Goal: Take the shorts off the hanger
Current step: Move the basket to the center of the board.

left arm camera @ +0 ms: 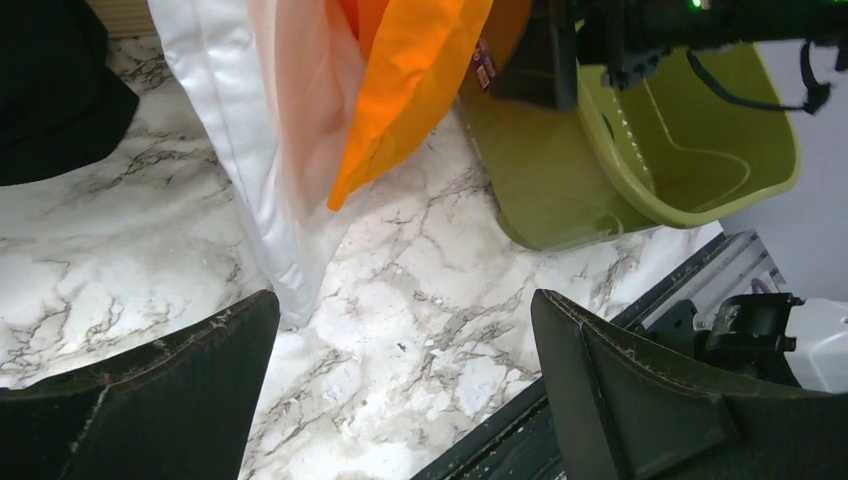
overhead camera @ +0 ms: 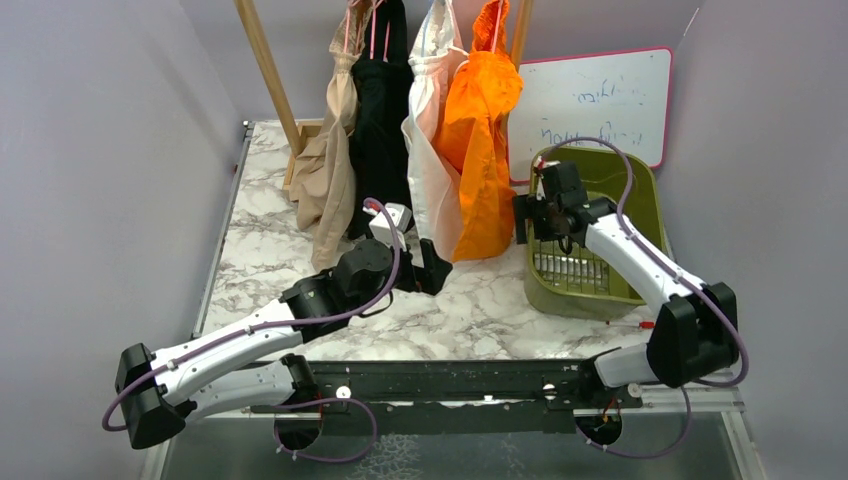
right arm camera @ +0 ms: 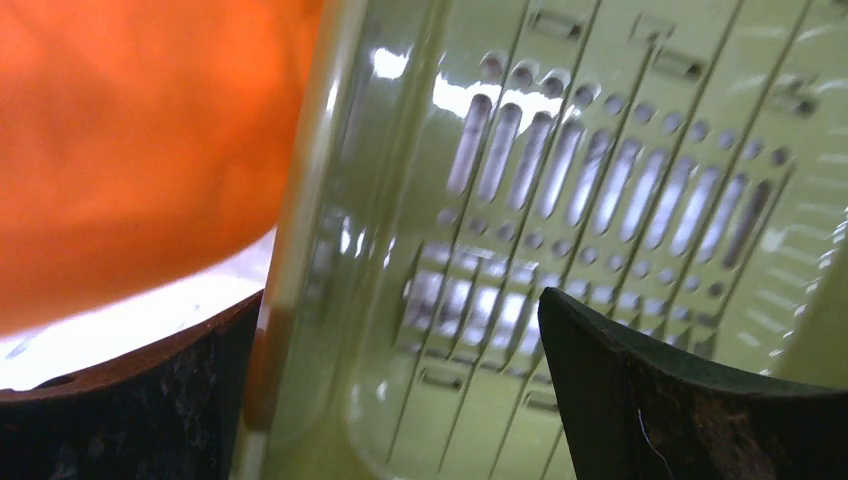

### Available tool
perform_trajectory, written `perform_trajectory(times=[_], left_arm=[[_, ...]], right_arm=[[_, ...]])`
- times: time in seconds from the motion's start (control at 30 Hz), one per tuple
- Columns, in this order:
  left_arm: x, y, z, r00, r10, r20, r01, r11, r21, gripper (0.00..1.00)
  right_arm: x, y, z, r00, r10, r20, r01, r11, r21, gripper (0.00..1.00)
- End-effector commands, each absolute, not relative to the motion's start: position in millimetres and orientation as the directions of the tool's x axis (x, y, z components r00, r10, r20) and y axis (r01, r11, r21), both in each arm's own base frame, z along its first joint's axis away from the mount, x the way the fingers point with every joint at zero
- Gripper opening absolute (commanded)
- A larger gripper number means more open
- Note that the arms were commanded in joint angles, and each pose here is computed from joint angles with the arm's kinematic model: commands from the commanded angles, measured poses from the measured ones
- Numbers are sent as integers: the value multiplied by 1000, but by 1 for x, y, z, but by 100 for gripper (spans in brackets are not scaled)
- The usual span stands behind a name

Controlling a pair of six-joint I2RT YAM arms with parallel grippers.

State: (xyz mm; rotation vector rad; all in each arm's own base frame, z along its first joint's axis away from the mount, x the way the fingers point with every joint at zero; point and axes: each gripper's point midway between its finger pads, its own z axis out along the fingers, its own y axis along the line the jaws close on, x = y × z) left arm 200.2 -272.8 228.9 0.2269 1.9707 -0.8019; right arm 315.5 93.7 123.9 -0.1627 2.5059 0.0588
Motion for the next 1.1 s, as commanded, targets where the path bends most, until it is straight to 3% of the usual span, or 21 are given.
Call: perform_trajectory(times=[0.0,0.23,0.57,0.8,1.07], left_arm=[[201,-260,226,-523,-167,-836,429,796,-427,99],[201,-242,217,-515,-173,-840,387,827,-408,99],[202,-220,205,-526,-142,-839,333,873,-357,99],[202,-214,204,-534,-154,-831,324,871,-369,99],[213,-202,196,-543,-136,-829,277,903,-329,99]], right_arm=[[372,72,145,-677,-277,-682,-155,959,-236,99],[380,61,129,-607,-498,-619,-294,865,-406,99],[401,41,135,-542,-567,-621,-297,820,-490,99],[398,41,127,-509,-627,-589,-397,779,-486,99],[393,53,217,-378,-516,-768,-304,853,-424,99]])
